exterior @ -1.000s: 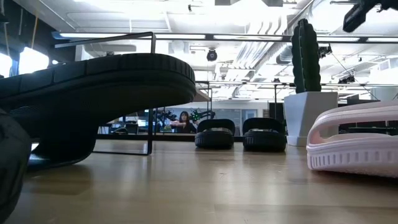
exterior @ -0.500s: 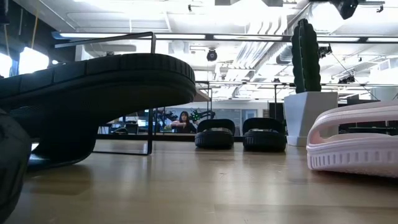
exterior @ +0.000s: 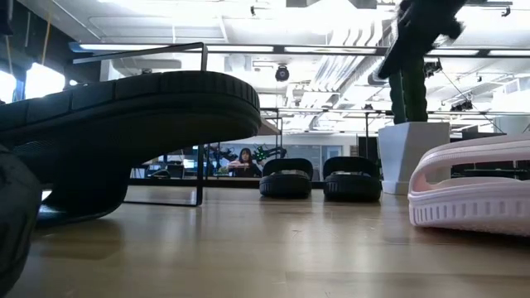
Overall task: Pick and place slides into the shelf
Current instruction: Put the black slides on the shelf
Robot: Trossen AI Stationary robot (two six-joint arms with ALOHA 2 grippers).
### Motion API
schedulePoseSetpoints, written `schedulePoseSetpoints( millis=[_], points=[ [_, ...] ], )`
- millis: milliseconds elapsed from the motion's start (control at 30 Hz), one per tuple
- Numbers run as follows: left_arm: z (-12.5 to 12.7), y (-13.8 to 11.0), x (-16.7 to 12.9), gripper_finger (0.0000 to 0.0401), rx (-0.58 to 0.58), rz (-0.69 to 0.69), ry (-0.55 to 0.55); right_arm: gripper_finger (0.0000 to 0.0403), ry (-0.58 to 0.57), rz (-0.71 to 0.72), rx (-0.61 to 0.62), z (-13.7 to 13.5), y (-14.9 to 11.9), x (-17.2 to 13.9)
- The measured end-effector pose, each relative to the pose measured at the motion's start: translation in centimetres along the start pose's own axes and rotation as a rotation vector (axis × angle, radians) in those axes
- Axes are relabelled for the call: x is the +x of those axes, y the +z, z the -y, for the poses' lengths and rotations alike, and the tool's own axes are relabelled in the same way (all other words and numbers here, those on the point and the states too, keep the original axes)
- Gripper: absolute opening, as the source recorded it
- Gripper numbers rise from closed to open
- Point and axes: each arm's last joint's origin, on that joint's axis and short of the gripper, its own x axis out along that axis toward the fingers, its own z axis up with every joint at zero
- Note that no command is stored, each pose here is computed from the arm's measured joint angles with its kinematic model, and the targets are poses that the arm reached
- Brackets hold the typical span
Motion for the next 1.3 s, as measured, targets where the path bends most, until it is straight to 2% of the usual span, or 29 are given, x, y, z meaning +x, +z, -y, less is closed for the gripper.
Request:
schedulePoseSetpoints(
  millis=[100,200,533,633,833,1100,1300],
  points=[
    [-0.1,-0.2,0.0,0.0001,0.005,-0.015,0.007,0.0090,-0.093,-0.053,-0.028,-0.6,0.4,2.3],
    [-0.1,-0.2,0.0,0.0001,0.004,-0.020,0.009,0.0098,-0.139,-0.145,-0.074,-0.8,0.3,4.7],
    [-0.4,-0.9,0.0,0.0001,-0.004,-0.079,0.035,0.0099,-0.201,-0.342,-0.066,-0.8,-0.1,11.0],
    [-0.5,-1.1,-0.1,0.0001,-0.018,-0.097,0.043,0.0100,-0.182,-0.383,-0.036,-0.4,-0.1,12.2],
    [-0.5,-1.3,-0.1,0.0001,-0.030,-0.112,0.048,0.0123,-0.107,-0.372,-0.016,-0.4,0.4,13.2],
    [-0.5,-1.3,-0.1,0.0001,-0.036,-0.116,0.051,0.0182,-0.144,-0.370,-0.033,0.2,0.5,13.7],
    [-0.5,-1.3,-0.1,0.0001,-0.037,-0.116,0.051,0.0192,-0.160,-0.388,-0.003,1.2,0.5,14.4]
  ],
)
